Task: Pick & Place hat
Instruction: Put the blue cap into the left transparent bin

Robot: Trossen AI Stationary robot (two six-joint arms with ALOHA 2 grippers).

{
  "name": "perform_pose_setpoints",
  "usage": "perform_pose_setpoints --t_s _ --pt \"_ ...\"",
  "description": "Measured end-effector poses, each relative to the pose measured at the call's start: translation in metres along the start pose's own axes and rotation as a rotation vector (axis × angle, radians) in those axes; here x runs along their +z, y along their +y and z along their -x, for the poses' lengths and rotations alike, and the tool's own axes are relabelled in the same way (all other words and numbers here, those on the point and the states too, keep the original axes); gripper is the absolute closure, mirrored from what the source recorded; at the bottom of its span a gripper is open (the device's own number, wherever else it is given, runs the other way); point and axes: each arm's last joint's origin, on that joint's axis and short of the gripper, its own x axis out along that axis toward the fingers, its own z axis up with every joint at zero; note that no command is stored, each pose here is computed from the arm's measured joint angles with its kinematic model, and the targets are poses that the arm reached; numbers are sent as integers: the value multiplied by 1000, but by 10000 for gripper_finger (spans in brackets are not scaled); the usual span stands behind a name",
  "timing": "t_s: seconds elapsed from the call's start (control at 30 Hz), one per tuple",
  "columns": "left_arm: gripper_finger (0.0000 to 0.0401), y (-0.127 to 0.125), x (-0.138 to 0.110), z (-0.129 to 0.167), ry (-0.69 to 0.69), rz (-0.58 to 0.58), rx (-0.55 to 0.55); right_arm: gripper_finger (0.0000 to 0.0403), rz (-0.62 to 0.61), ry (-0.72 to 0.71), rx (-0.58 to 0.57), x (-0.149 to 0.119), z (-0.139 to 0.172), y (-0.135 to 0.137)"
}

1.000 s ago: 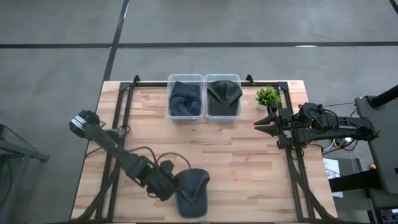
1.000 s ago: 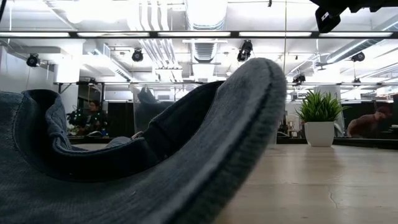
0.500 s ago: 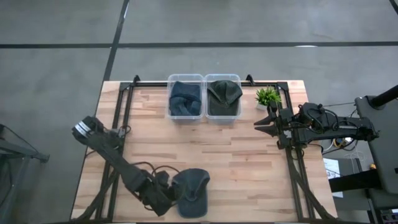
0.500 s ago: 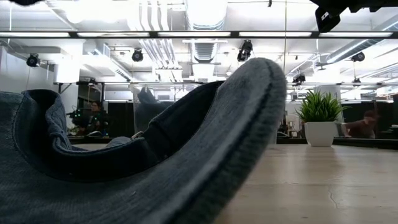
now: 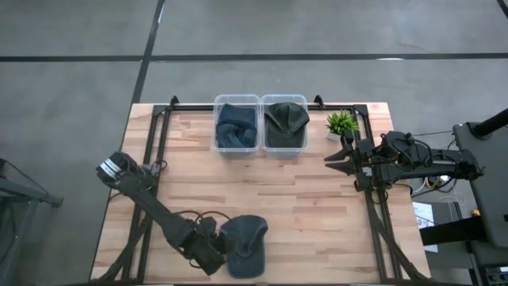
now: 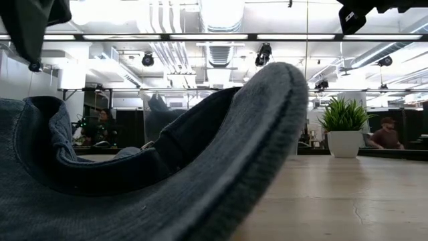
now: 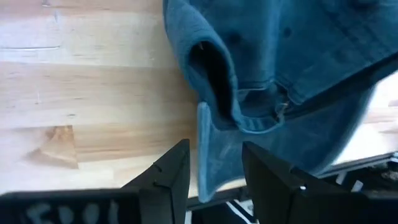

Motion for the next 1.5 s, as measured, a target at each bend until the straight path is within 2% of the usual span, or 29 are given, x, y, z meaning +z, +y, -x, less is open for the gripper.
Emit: perform_pose_setpoints --t_s 0.9,1.0,1.2,1.37,1.5 --pt "266 6 -6 -53 -24 -23 44 330 -3 -4 -1 0 0 0" --pt "289 9 -6 -61 -22 -28 81 330 -8 -4 -1 0 0 0" --pt "387 8 -6 -63 -48 -50 44 330 -49 -4 -3 0 0 0" --pt "394 3 -5 -50 -81 -92 -21 330 -90 -4 -4 0 0 0" --pt "396 0 -2 -34 -111 -133 -28 330 -93 -5 -4 0 0 0"
